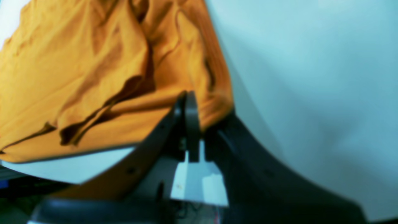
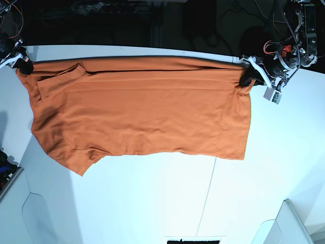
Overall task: Layout the t-shirt on the table in an organized manner, then fold the t-shirt properly
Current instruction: 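Lay the folded edge down, then open both grippers and withdraw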
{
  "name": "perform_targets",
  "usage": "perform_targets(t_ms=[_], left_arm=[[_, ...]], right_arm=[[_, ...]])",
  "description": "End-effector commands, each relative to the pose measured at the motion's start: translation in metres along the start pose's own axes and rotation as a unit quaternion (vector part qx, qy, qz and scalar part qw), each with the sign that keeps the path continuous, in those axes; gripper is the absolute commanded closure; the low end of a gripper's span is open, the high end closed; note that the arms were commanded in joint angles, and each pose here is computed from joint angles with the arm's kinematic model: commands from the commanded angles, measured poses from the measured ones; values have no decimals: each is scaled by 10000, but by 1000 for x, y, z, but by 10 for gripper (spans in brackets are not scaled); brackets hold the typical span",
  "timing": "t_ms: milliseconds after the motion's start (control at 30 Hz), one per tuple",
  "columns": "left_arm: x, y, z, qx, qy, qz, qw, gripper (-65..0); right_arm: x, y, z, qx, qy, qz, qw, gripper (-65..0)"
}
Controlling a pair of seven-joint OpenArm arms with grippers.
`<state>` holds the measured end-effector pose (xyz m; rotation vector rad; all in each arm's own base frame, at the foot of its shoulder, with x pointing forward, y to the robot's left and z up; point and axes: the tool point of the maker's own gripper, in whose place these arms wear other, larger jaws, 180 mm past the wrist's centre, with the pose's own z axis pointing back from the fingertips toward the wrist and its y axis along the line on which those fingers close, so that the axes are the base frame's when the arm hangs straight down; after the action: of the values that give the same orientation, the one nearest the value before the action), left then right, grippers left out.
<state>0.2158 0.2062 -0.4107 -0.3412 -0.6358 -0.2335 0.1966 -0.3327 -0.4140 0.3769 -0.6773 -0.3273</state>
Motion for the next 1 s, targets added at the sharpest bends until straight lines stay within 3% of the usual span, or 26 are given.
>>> perform_targets(t_ms=[0,133,300,367,433,533,767,900,967], left_arm=[[0,3,4,21,74,-107,9999,0],[-1,0,4,-50,105,-135,9998,-18],[-1,0,4,-59,102,-126,9999,-199],[2,0,4,-74,64,-113,9999,-249],[4,0,6,-97,-5,-65,9999,-256],[11,6,12,-90,-170,6,9998,-256],[33,32,36,95,-560,154,9983,-263],[52,43,55,59,-836,46,9965,-359],[58,44,60,-10,-931,-17,9957,-366]], right_arm=[[14,-2,9,-48,-116,214,9997,0],[17,4,12,-62,-123,431,9990,0],[19,3,13,-141,-109,480,9987,0],[20,2,13,-150,-115,490,9986,-100],[24,0,15,-175,-153,526,9983,-187],[33,-3,21,-245,-256,564,9978,-248],[68,-18,38,-571,-678,747,9933,-255],[108,-22,48,-766,-1070,957,9867,-255],[134,-16,52,-745,-1381,1066,9818,-255]])
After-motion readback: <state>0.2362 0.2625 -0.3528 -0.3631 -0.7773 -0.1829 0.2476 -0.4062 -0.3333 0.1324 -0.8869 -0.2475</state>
